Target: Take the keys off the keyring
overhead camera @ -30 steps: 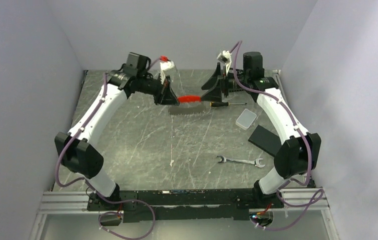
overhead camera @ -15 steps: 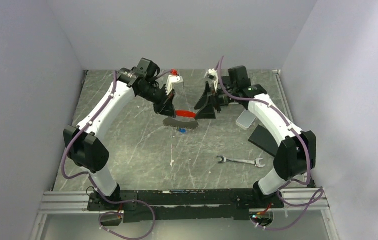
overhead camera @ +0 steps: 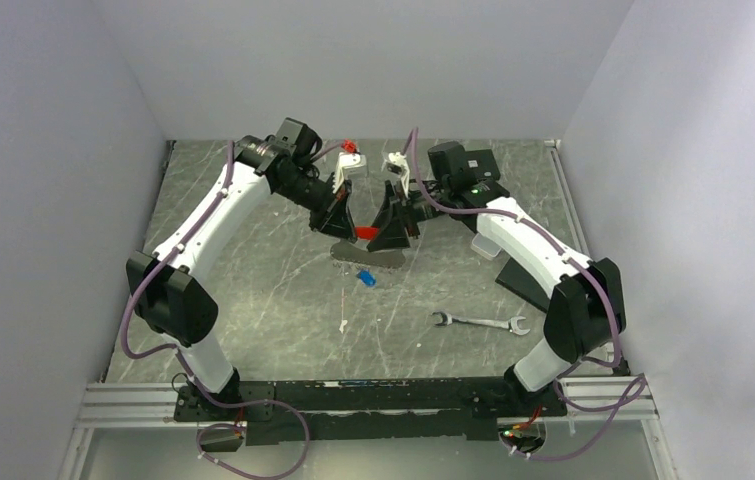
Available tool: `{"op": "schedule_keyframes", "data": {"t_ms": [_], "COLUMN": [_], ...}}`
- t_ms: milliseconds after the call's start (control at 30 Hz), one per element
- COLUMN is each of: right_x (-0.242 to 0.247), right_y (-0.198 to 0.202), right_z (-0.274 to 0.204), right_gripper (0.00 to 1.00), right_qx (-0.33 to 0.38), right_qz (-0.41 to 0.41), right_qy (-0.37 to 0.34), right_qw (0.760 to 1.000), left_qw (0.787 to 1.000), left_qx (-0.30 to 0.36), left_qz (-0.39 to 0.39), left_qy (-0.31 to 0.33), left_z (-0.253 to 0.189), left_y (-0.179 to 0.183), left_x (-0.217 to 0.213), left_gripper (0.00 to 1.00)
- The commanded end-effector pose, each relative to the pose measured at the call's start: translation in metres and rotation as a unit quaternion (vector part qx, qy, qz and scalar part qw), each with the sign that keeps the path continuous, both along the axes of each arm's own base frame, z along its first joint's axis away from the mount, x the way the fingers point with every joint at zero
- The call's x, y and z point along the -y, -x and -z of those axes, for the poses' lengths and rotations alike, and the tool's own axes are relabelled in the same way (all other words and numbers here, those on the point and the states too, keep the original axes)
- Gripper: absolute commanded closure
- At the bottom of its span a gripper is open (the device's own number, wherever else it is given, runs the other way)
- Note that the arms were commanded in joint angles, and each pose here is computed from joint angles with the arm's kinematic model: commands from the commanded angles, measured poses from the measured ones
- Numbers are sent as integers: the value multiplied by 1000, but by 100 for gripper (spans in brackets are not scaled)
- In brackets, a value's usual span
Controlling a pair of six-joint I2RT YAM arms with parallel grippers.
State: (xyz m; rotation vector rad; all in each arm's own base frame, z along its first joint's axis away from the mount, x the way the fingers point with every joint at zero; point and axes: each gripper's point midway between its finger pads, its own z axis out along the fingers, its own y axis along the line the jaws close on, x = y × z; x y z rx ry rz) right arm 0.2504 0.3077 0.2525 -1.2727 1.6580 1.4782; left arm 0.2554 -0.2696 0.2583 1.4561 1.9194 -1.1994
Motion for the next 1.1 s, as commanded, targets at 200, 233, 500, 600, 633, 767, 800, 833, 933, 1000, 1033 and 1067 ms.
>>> {"op": "schedule_keyframes", "data": {"t_ms": [200,233,500,600,633,767,800,833,933,1000,1033,1067], "right_x": [-15,-15,-15,-10,-8,6,8,11,18,20,21,21], "right_y": [10,10,1,-12,-18,-41,-45,-48,-56,-58,-58,-58], "right_z": [-4,-4,-21,-38,-45,-77,-86,-93,-110,-119,-123,-126], "right_gripper": [74,79,100,100,100,100,100,100,100,100,100,100], "right_qx": [1,-1,-14,-29,-35,-54,-51,-49,-45,-43,-45,-47], "right_qz": [-29,-29,0,29,40,82,87,93,110,116,118,120], "right_qy": [-6,-7,-23,-42,-49,-90,-99,-105,-114,-120,-123,-126], "right_qw": [1000,1000,1000,998,997,991,990,989,986,985,984,984], "left_qw": [999,999,998,995,992,978,974,971,963,963,964,964], "left_qx": [11,12,13,6,3,10,17,28,60,61,56,53], "left_qz": [29,28,-4,-51,-70,-134,-149,-161,-185,-172,-166,-158], "left_qy": [44,43,54,87,103,161,168,174,188,197,201,207], "left_z": [-25,-24,-34,-50,-57,-82,-86,-89,-91,-89,-87,-86], "left_y": [8,7,-6,-28,-37,-63,-67,-69,-71,-66,-64,-62], "left_x": [9,9,3,-14,-22,-54,-61,-66,-74,-72,-72,-70], "left_gripper": [100,100,83,45,31,1,1,0,1,1,1,1]}}
